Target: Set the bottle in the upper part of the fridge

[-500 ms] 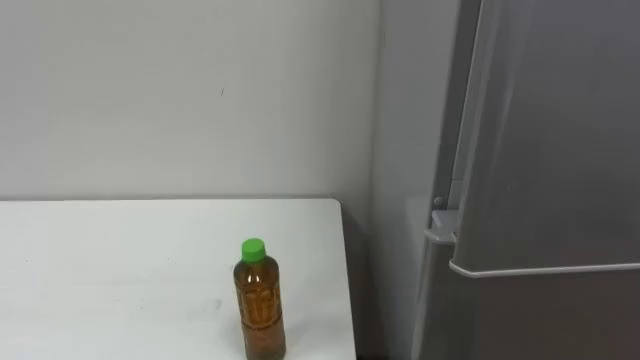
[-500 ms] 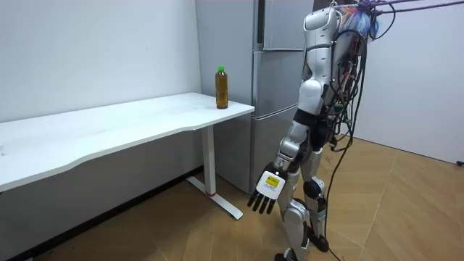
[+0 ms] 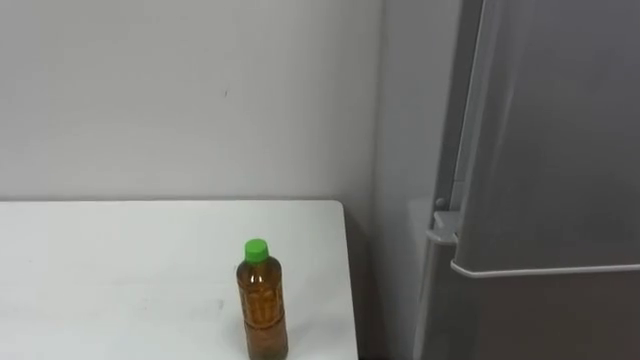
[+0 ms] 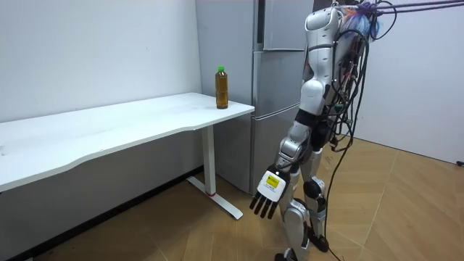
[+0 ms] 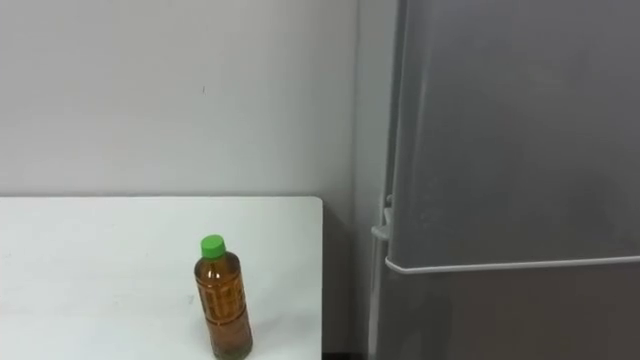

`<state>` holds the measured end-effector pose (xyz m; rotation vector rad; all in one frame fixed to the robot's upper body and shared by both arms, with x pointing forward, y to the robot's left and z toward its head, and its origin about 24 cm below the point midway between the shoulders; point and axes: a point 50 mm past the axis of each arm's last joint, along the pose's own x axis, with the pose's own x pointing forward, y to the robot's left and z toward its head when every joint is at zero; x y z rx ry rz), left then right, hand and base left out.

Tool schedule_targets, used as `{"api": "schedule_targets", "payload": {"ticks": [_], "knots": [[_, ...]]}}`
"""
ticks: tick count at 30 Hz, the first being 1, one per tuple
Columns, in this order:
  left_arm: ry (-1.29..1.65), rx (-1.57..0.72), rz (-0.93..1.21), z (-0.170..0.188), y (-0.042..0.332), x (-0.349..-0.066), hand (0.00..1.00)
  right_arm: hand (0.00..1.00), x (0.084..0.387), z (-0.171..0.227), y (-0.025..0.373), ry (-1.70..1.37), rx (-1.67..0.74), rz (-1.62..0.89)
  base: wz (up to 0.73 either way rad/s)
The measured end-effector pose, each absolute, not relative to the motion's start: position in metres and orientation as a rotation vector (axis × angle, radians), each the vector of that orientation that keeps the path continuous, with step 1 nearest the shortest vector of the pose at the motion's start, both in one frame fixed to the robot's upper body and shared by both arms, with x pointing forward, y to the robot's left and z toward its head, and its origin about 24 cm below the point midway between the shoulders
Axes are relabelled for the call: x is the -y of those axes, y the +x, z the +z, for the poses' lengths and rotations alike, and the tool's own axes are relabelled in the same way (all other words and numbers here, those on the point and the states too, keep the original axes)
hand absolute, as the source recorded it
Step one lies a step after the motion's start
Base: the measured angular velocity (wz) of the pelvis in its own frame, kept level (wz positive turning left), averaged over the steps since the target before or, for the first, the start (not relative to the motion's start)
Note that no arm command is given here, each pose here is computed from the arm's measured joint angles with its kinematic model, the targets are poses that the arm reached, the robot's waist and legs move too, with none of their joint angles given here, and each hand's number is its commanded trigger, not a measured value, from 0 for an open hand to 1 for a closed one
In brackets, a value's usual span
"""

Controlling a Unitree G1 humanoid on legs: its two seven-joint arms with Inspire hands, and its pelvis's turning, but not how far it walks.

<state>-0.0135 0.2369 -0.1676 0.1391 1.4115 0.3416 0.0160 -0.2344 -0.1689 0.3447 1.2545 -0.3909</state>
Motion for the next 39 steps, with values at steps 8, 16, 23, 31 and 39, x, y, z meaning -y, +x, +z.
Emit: {"api": "schedule_targets", "payload": {"ticks": [8, 16, 23, 31, 39], "knots": [[0.135, -1.447, 0.411, -0.168, -0.022, -0.237, 0.00, 0.00, 0.235, -0.169, 0.016, 0.346, -1.254, -0.394, 0.02], [0.003, -1.262, 0.636, -0.161, 0.010, -0.251, 0.00, 0.00, 0.241, -0.167, 0.018, 0.329, -1.237, -0.403, 0.01], [-0.084, -0.977, 0.835, -0.140, 0.048, -0.278, 0.00, 0.00, 0.249, -0.164, 0.014, 0.335, -1.205, -0.429, 0.00], [-0.074, -0.646, 0.839, -0.099, 0.108, -0.291, 0.00, 0.00, 0.252, -0.162, 0.012, 0.289, -1.182, -0.408, 0.00], [-0.058, -0.197, 0.819, -0.017, 0.165, -0.303, 0.00, 0.00, 0.248, -0.162, 0.016, 0.274, -1.168, -0.386, 0.00]]}}
